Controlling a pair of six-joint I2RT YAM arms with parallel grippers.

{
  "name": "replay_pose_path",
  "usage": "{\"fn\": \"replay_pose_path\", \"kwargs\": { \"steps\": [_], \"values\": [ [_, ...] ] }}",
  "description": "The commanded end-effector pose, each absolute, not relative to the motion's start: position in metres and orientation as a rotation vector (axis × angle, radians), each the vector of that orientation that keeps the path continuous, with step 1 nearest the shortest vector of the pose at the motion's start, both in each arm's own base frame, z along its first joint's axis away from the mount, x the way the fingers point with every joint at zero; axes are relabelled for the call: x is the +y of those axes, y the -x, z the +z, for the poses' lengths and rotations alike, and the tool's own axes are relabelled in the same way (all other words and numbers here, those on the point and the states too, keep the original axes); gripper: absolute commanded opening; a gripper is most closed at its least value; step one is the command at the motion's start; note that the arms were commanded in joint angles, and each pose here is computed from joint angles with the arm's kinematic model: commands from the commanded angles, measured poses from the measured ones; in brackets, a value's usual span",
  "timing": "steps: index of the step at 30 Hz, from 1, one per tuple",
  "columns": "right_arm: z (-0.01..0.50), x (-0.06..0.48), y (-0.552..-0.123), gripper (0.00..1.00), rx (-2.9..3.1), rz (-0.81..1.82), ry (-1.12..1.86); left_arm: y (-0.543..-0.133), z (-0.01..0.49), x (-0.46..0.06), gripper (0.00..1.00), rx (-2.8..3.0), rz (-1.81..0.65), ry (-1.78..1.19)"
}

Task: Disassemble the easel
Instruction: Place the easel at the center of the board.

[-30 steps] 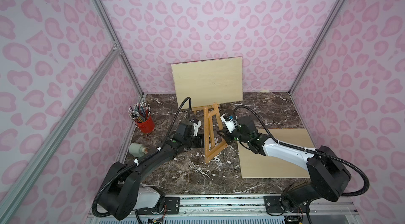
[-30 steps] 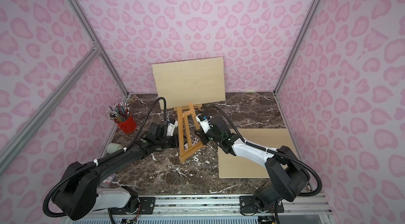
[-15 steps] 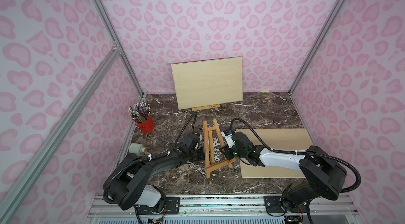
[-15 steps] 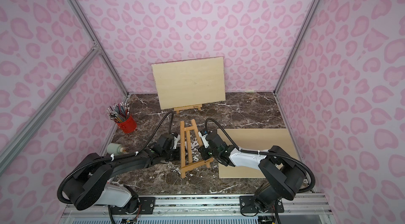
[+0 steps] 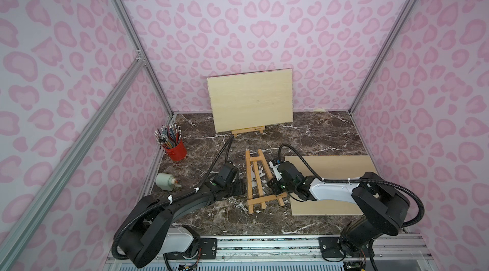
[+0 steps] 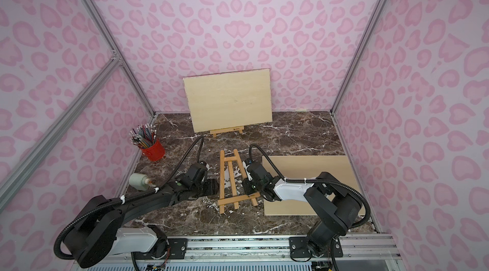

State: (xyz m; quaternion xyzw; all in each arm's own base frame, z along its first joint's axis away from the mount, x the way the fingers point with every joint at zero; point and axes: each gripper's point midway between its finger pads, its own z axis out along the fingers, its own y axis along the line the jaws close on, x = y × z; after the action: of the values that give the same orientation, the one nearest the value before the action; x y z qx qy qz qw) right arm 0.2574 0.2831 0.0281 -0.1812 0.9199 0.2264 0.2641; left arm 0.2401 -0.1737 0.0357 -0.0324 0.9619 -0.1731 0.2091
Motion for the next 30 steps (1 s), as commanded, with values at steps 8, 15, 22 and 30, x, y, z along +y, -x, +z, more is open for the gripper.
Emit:
{"fn": "replay_pose_path", "kwargs": {
  "steps": [8,15,22,30],
  "values": [
    [0.003,0.284,-0.241,0.18,2.627,0.526,0.480,-0.250,0.072,-0.158,0.70,2.654,-0.284,0.051],
    [0.004,0.287,-0.240,0.24,2.643,0.535,0.473,-0.261,0.099,-0.175,0.72,2.615,-0.318,0.036],
    [0.011,0.287,-0.239,0.30,2.636,0.557,0.463,-0.261,0.106,-0.190,0.73,2.618,-0.335,0.036],
    [0.040,0.265,-0.237,0.46,2.577,0.606,0.359,-0.259,0.093,-0.233,0.75,2.676,-0.395,0.062]
  ]
}}
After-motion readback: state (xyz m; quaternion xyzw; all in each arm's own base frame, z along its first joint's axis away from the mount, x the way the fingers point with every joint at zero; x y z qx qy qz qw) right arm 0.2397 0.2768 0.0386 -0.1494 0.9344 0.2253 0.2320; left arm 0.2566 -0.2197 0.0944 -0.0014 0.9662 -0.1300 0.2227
